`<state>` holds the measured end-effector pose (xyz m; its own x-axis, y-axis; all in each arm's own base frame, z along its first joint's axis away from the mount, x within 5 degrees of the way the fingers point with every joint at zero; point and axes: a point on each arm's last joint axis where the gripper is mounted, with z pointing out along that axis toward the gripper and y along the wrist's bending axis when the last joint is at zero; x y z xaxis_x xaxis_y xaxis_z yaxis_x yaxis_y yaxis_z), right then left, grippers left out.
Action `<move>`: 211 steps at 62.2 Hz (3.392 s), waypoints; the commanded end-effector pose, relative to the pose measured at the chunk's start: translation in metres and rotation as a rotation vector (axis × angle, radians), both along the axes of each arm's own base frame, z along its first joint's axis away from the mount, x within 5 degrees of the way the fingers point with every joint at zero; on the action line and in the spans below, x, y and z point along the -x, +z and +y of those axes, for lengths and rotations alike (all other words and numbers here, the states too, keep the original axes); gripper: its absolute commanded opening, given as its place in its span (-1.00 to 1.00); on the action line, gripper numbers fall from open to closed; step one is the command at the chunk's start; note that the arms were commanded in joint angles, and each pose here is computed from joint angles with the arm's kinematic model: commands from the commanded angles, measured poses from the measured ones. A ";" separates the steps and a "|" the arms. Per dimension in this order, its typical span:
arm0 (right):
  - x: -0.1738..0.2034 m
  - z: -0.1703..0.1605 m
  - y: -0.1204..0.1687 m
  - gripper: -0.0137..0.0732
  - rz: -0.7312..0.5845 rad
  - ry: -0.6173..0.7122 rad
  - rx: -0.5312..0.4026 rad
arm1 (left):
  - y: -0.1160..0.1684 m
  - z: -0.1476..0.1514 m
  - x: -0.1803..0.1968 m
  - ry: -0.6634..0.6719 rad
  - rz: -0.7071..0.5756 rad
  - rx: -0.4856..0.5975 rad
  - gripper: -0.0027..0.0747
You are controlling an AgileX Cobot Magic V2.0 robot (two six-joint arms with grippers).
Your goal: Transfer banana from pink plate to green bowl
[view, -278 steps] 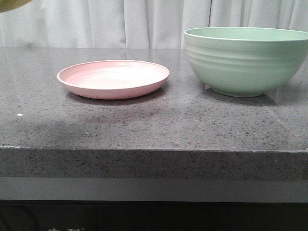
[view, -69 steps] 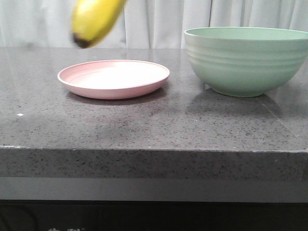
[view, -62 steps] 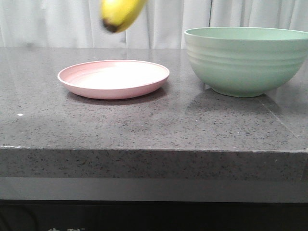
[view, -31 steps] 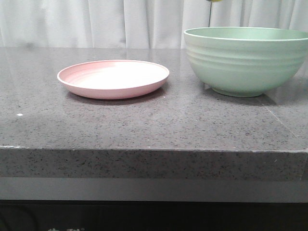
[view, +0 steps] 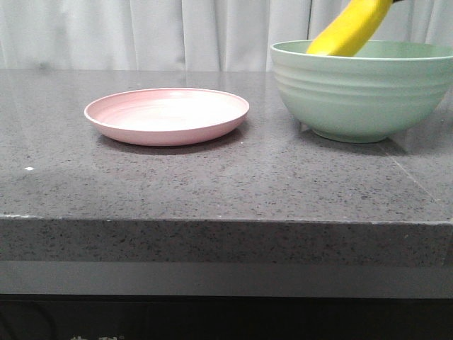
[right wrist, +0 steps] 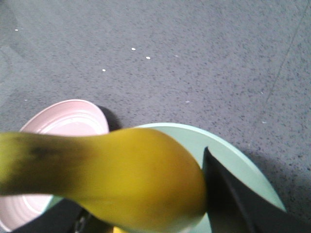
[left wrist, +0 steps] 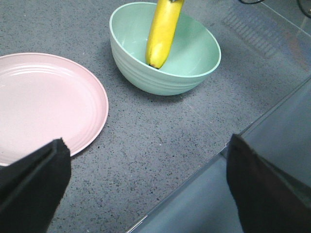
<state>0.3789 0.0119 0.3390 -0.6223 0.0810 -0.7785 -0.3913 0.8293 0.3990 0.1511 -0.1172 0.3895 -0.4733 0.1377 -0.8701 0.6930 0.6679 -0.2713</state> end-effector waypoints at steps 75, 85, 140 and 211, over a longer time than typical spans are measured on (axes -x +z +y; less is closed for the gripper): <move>0.193 -0.002 0.090 0.63 -0.096 -0.219 0.351 | 0.018 0.002 0.000 0.033 -0.073 0.064 0.72; 0.243 -0.010 0.082 0.63 -0.117 -0.338 0.410 | 0.018 0.002 0.000 0.033 -0.073 0.064 0.72; 0.319 0.003 0.049 -0.23 -0.117 -0.325 0.294 | 0.018 0.002 0.000 0.033 -0.073 0.064 -0.14; 0.319 0.004 0.049 -0.85 -0.114 -0.321 0.289 | 0.000 0.016 -0.010 0.192 -0.075 -0.099 -0.98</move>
